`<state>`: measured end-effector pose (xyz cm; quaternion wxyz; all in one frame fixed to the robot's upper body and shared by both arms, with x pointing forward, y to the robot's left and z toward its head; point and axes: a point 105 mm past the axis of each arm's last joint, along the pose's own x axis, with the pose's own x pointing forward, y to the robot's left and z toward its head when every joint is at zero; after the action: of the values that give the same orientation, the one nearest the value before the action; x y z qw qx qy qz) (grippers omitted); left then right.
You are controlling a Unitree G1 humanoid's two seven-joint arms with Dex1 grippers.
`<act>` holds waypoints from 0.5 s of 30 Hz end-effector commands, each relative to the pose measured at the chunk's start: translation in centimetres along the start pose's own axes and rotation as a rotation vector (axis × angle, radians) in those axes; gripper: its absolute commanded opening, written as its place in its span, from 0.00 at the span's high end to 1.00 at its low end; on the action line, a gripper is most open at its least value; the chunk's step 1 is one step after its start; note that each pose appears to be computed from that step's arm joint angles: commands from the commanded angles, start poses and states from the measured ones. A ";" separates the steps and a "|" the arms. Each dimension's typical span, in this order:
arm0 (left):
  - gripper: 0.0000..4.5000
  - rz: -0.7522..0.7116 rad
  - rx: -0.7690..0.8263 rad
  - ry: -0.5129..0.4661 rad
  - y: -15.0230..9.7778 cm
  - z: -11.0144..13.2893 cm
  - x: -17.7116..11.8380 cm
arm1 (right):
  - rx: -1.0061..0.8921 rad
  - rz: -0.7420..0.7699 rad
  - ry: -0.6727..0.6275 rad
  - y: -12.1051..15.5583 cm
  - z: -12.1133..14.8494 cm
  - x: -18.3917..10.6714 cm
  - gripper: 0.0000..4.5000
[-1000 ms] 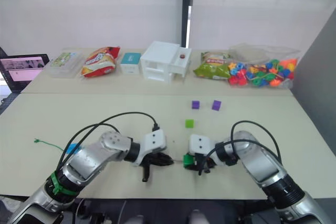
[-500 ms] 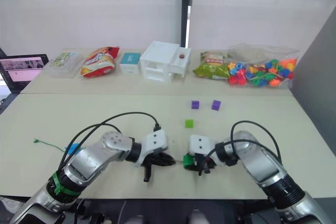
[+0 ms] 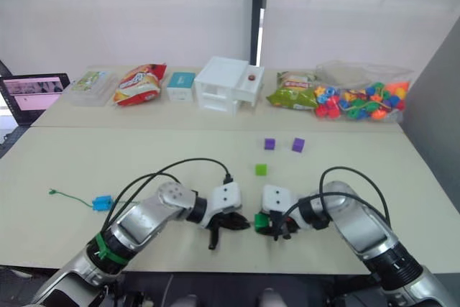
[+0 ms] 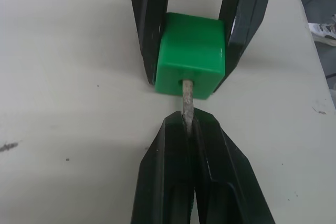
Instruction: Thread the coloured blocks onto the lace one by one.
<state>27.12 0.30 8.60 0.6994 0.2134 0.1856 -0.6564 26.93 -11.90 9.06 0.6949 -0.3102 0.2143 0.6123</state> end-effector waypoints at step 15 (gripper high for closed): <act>0.57 0.043 0.066 -0.037 1.2 1.4 -2.9 | 0.008 -0.006 0.007 0.4 -0.2 0.5 0.73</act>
<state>27.78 1.67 9.26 0.7032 0.2214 0.1852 -0.6498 26.92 -11.57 8.99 0.6992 -0.3089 0.2085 0.6101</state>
